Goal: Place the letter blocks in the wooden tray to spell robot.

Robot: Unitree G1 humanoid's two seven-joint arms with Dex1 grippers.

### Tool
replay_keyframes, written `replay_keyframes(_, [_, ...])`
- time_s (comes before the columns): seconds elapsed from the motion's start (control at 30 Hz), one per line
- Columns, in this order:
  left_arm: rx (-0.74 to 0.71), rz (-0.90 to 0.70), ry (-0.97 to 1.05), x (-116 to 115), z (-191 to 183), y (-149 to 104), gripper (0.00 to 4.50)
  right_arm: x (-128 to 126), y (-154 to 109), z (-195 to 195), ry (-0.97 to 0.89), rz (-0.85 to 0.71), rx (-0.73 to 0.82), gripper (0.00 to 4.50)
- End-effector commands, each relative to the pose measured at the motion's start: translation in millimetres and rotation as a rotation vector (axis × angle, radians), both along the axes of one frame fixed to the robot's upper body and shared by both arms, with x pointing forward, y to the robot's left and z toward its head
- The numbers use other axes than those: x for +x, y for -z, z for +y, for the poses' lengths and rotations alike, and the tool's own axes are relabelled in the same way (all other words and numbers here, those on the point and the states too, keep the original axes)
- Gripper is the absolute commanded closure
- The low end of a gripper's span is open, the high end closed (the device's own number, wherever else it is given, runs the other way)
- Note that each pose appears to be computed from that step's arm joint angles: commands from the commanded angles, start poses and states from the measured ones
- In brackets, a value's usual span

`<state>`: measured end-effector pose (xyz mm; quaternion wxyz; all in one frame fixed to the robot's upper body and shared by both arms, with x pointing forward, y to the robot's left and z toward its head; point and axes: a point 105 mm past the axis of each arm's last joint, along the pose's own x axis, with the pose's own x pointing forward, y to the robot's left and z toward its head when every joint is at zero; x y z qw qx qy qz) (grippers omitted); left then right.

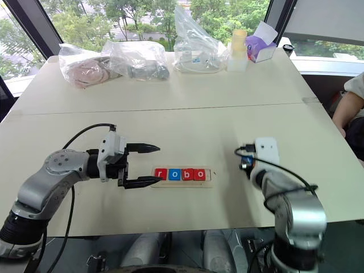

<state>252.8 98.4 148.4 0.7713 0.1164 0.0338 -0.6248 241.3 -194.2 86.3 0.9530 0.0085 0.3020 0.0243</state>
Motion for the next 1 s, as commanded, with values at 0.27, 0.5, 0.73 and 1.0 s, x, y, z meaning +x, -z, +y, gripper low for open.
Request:
replay_keyframes(0.27, [-0.009,-0.032,0.038,1,-6,-4,0.0,-13,-6,23,-0.074,-0.02,0.075,3.35])
replay_keyframes(0.5, [-0.003,-0.033,0.032,-1,-4,-3,0.0,-8,-22,21,-0.286,-0.016,-0.03,0.46])
replay_keyframes(0.73, [-0.003,-0.037,0.032,3,-6,-4,0.0,3,-70,6,-0.904,-0.143,-0.258,0.08])
replay_keyframes(1.0, [-0.015,-0.047,0.015,4,-8,-7,0.0,13,-39,-29,-1.28,-0.068,-0.354,0.08])
